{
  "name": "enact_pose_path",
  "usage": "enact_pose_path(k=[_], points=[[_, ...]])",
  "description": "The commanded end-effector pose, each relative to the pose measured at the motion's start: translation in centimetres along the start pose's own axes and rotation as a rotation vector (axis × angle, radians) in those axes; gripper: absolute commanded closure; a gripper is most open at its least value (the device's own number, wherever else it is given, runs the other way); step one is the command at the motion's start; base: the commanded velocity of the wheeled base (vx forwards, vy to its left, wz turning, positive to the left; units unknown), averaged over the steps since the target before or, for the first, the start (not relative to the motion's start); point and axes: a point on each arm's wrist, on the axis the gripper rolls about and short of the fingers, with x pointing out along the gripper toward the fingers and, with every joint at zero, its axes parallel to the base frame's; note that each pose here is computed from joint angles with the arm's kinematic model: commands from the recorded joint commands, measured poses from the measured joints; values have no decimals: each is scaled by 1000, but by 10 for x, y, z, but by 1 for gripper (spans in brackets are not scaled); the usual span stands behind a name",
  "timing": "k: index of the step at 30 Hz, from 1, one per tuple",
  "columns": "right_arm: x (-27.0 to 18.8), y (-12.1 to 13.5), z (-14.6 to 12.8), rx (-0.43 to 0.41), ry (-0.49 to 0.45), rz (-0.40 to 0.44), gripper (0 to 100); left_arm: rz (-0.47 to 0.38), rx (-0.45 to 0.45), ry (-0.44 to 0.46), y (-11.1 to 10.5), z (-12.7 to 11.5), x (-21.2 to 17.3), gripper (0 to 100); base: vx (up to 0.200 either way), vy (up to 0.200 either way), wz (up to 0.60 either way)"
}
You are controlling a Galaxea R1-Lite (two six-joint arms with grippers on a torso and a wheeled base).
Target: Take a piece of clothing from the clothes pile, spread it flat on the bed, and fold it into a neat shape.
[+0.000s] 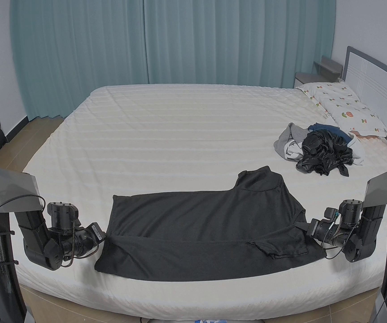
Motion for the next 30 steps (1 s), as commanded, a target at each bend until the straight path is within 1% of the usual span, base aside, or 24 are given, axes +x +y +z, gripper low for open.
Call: enact_pose_path(k=[1, 7, 9, 11, 14, 16, 21, 30], points=[[1, 0, -1, 0, 5, 2, 0, 0, 0, 5, 1, -1, 1, 0, 0, 0, 0], [-4, 5, 2, -13, -27, 16, 0, -3, 5, -2, 0, 0, -2, 0, 0, 0, 0], [-9, 4, 3, -18, -48, 18, 0, -4, 37, -10, 0, 1, -5, 0, 0, 0, 0], [-10, 5, 4, -17, -55, 20, 0, -4, 43, -8, 0, 1, -6, 0, 0, 0, 0], [-16, 9, 13, 32, -88, 30, 0, -6, 43, -9, 0, 0, -7, 0, 0, 0, 0], [-18, 12, 18, 58, -102, 35, 0, -9, 45, -10, 0, 0, -9, 0, -200, 0, 0], [-21, 12, 20, 75, -109, 33, 0, -13, 47, 2, 1, -2, -11, 0, -200, 0, 0], [-20, 11, 19, 78, -104, 31, 0, -31, 44, -30, -1, 3, -10, 0, 0, 0, 0]])
